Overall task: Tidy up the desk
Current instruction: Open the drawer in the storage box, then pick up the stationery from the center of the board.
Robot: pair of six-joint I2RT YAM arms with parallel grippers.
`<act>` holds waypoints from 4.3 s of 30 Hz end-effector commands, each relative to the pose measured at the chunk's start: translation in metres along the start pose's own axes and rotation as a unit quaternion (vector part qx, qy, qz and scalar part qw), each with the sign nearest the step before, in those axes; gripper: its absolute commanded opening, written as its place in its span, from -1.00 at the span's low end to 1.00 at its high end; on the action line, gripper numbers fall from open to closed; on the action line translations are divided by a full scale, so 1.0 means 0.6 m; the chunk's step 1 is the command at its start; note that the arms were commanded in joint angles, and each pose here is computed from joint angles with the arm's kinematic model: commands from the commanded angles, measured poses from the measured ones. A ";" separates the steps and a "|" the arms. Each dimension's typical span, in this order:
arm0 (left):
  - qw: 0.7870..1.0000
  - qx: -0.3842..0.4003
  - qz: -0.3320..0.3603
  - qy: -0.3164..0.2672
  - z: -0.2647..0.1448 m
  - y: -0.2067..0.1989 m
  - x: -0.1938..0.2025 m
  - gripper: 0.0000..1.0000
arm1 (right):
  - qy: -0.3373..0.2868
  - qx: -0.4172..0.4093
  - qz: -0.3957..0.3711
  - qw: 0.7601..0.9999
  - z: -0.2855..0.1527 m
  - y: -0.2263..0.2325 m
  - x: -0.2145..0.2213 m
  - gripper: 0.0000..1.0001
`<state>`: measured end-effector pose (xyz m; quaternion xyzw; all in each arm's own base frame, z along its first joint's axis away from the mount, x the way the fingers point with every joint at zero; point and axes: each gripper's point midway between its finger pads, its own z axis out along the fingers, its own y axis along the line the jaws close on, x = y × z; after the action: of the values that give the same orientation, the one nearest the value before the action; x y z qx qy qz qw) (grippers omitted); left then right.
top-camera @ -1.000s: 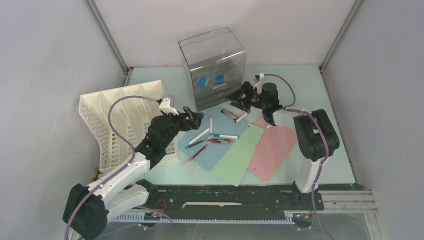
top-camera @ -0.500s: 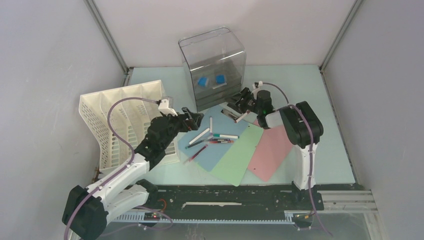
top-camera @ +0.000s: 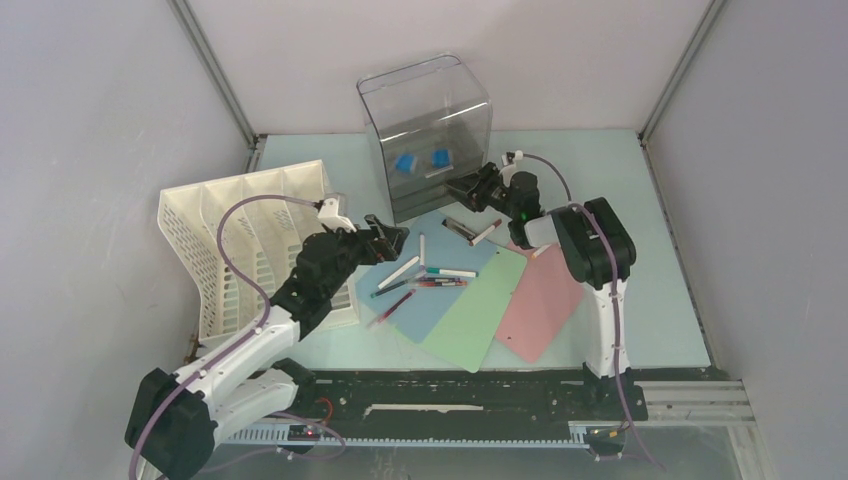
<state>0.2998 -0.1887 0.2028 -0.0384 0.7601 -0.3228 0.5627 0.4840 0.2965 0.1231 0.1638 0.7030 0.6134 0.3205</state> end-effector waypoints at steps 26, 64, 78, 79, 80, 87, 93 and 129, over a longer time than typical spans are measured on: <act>1.000 0.009 -0.009 -0.013 -0.002 -0.006 -0.010 1.00 | -0.006 -0.034 0.020 0.999 0.043 0.006 -0.019 -0.53; 0.998 0.055 -0.005 -0.002 -0.033 -0.022 0.009 1.00 | 0.032 -0.020 -0.018 0.999 -0.079 0.006 0.026 -0.79; 0.997 0.081 0.003 0.003 -0.058 -0.024 0.030 1.00 | 0.079 0.000 -0.091 0.993 -0.134 0.022 0.055 -0.25; 0.997 0.082 0.002 0.003 -0.059 -0.023 0.032 1.00 | 0.085 0.000 -0.095 0.992 -0.140 0.024 0.058 -0.24; 0.997 0.082 0.002 0.001 -0.059 -0.023 0.032 1.00 | 0.088 0.000 -0.103 0.991 -0.146 0.026 0.057 -0.24; 0.998 0.057 -0.002 0.020 -0.048 -0.001 0.054 1.00 | 0.144 -0.015 -0.198 0.969 -0.197 0.063 0.074 -0.23; 0.995 0.061 -0.011 0.084 -0.034 -0.013 0.080 1.00 | 0.173 -0.055 -0.299 0.937 -0.252 0.122 0.074 -0.24; 0.929 -0.102 0.190 0.301 -0.052 0.018 0.212 0.24 | 0.225 0.013 -0.502 0.835 -0.441 0.205 0.028 -0.01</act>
<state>0.2206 -0.2144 0.0928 0.1370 0.9177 -0.1426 0.3445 0.2778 0.1300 0.2449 -0.3319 0.7543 0.3919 0.4091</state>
